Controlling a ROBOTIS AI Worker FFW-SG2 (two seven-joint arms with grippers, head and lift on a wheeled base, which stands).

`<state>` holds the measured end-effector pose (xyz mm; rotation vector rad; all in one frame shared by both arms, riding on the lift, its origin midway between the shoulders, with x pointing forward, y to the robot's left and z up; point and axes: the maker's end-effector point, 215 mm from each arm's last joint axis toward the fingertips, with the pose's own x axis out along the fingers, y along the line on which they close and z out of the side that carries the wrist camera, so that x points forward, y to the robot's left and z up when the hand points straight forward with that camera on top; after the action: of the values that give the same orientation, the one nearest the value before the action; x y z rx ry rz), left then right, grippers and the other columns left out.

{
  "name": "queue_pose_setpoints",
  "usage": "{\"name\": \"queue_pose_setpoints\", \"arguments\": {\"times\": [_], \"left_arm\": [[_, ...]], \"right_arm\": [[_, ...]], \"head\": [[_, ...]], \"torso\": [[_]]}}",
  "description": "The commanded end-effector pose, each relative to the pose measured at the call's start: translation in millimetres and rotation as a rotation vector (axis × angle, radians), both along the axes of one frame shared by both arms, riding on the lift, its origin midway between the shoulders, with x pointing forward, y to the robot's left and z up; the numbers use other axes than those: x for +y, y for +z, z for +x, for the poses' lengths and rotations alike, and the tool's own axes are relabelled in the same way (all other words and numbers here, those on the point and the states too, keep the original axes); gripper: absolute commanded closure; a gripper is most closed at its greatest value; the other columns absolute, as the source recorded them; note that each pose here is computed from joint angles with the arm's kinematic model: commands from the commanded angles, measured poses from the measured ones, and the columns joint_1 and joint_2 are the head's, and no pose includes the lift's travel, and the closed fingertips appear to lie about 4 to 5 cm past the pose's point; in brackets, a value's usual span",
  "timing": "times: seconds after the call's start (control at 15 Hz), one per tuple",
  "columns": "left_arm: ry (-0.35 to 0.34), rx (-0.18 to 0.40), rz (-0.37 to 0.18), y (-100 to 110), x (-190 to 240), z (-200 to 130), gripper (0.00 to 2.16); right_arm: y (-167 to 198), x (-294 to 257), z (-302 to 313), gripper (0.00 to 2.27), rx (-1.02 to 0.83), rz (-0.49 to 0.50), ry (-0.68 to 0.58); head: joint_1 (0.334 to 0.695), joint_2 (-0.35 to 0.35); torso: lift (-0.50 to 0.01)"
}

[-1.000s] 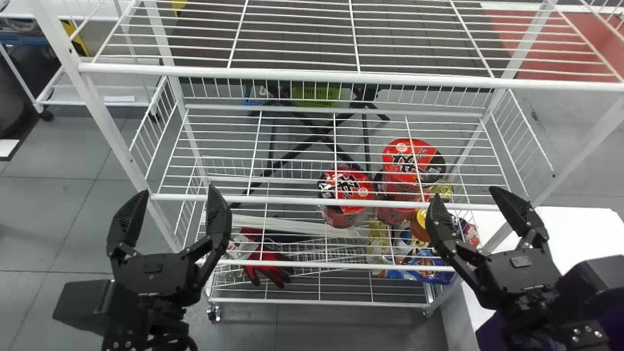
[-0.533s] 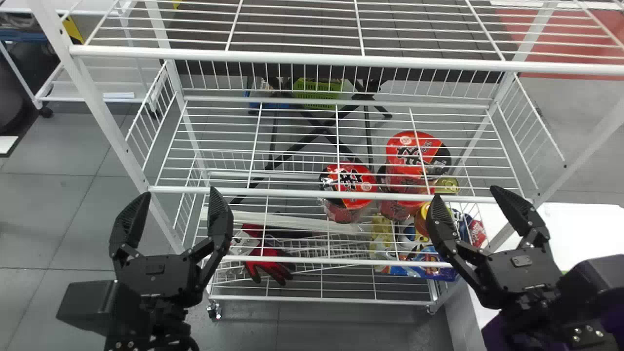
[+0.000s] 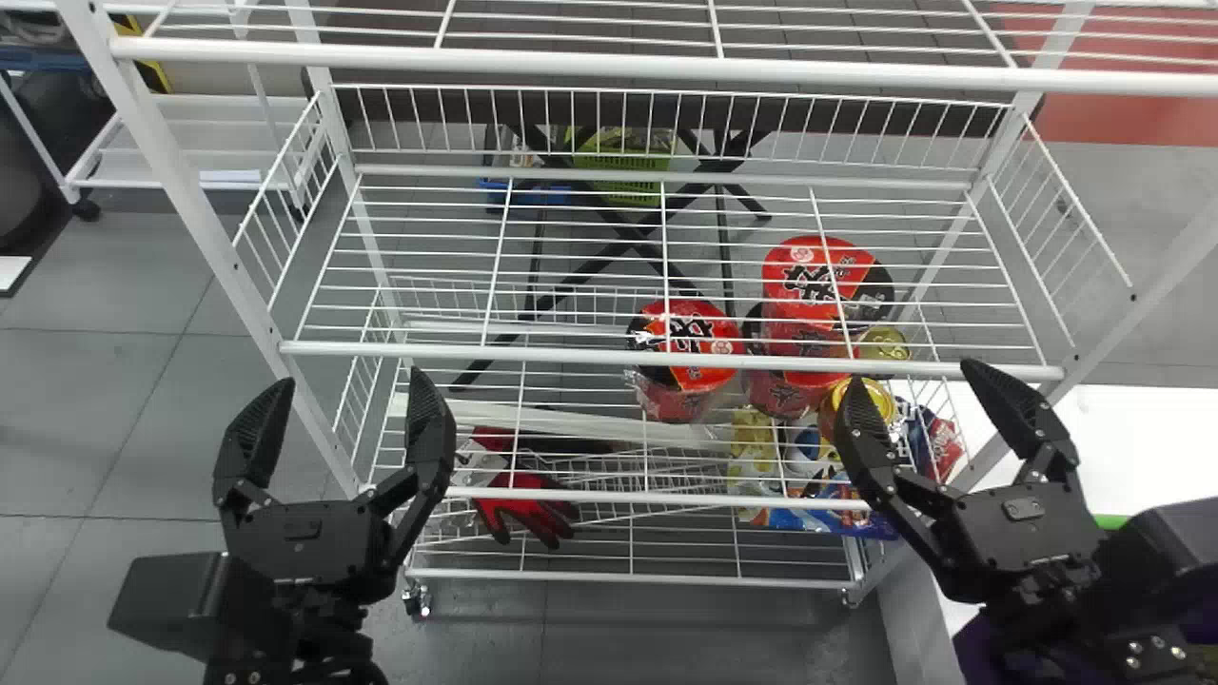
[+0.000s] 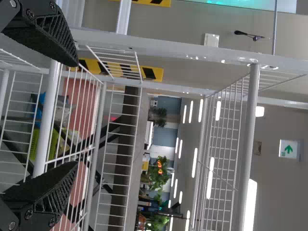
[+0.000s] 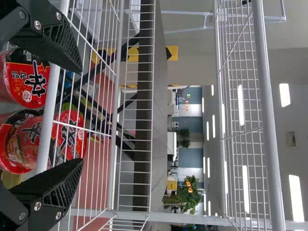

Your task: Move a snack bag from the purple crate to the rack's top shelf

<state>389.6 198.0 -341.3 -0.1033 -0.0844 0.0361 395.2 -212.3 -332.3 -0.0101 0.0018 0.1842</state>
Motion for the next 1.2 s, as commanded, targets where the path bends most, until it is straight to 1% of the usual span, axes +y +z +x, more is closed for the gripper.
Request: {"name": "queue_pose_setpoints", "arguments": {"times": [0.0, 0.6, 1.13], "left_arm": [[0.002, -0.002, 0.000, 1, 1, -1, 0.08], [0.007, -0.011, 0.001, 4, 4, -1, 0.08], [0.018, -0.015, 0.000, 5, 10, -1, 0.08]], "right_arm": [[2, 1, 0, 0.16, -0.006, -0.006, 0.002], [6, 1, 2, 0.16, -0.008, -0.007, -0.009], [-5, 1, 6, 0.17, 0.026, -0.017, -0.010]], "head": [[0.695, -0.022], [0.695, -0.016], [0.695, -0.006]], "torso": [[-0.378], [-0.414], [-0.446]]}}
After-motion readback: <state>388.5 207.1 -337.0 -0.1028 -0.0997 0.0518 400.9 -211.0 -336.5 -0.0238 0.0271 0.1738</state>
